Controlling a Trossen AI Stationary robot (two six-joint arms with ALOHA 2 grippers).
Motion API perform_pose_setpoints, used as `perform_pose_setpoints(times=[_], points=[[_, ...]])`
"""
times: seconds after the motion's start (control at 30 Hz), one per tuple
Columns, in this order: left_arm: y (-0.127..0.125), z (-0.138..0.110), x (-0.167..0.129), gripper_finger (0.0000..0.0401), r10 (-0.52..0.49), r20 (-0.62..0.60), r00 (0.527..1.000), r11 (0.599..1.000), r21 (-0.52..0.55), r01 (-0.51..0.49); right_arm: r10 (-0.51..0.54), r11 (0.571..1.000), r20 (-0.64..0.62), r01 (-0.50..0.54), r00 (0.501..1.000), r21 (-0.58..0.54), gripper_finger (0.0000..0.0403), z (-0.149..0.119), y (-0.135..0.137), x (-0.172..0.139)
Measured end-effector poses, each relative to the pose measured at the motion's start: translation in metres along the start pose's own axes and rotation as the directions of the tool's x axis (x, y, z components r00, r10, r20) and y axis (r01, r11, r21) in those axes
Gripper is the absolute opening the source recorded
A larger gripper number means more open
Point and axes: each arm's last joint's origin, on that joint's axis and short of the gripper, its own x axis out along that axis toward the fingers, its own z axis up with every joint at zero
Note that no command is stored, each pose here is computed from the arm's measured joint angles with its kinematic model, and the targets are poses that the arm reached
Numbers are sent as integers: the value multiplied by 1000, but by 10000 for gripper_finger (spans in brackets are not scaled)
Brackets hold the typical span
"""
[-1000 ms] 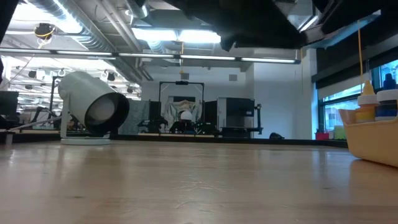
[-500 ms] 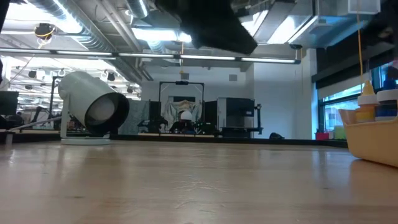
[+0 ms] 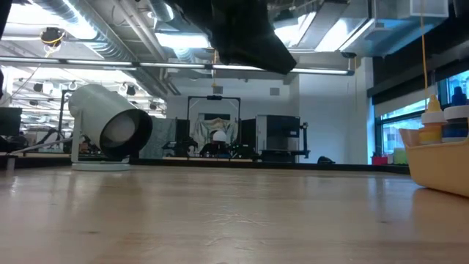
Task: Pick & Place food coloring
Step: Put the small dark red food coloring bottle into the yellow bin
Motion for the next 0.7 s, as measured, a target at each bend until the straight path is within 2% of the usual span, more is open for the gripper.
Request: perform_pose_setpoints(times=[0.33, 0.7], points=[[0, 0, 0, 89, -2, -2, 1000, 1000, -23, 2, -82, 997, -66, 81, 994, -8, 79, -3, 8, 28], [0, 0, 0, 89, -4, -2, 1000, 998, -66, 4, -96, 995, -95, 95, 991, -9, 99, -4, 9, 33]])
